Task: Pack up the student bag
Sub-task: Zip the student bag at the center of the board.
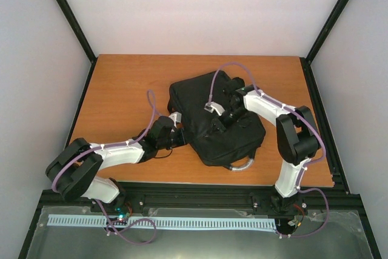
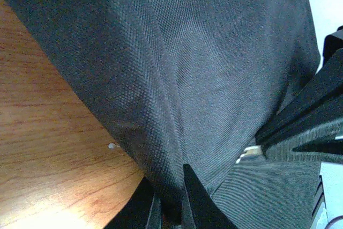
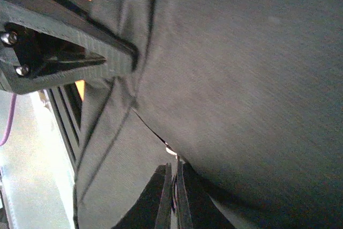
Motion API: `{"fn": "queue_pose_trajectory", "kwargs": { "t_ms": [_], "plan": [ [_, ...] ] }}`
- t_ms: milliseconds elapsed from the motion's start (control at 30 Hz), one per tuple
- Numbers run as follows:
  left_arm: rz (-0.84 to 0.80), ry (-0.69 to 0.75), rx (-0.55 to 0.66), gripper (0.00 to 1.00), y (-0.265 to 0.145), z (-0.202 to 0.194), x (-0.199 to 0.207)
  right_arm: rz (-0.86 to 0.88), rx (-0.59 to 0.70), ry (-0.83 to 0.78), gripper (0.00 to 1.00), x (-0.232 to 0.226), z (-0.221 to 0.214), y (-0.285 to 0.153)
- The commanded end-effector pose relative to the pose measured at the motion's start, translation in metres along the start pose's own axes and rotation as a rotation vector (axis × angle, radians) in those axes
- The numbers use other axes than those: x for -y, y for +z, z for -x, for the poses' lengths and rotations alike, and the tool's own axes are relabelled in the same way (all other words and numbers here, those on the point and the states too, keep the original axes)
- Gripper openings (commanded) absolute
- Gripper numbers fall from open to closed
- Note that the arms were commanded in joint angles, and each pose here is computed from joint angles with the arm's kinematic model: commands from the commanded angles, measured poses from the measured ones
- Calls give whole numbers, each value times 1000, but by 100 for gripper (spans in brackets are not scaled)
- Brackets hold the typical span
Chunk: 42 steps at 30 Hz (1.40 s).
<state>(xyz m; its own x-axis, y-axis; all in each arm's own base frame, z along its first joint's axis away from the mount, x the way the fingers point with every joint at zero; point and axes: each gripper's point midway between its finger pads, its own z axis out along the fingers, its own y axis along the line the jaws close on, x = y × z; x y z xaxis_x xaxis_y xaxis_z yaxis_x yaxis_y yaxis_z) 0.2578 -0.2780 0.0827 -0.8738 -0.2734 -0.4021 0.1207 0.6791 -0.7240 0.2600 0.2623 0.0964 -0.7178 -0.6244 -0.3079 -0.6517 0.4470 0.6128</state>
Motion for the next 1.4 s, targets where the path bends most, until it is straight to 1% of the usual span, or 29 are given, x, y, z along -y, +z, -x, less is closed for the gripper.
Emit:
{"fn": "queue_pose_trajectory", "kwargs": {
  "t_ms": [0,267,333,600,1100,1367],
  "plan": [
    [15,40,14,1,-6,0,-2,-88,10,26,3,23,-13,-29],
    [30,42,11,1,-4,-1,-6,-136,49,71,3,52,-26,-65],
    [35,43,10,1,-4,-2,-7,-159,68,104,3,68,-33,-77],
    [53,47,9,1,-2,-2,-11,-214,98,172,3,108,-56,-108],
    [71,47,6,1,0,-1,-16,-265,178,293,3,171,-82,-153],
    [78,50,6,1,-1,-2,-17,-263,203,337,3,186,-92,-161]
  ]
}}
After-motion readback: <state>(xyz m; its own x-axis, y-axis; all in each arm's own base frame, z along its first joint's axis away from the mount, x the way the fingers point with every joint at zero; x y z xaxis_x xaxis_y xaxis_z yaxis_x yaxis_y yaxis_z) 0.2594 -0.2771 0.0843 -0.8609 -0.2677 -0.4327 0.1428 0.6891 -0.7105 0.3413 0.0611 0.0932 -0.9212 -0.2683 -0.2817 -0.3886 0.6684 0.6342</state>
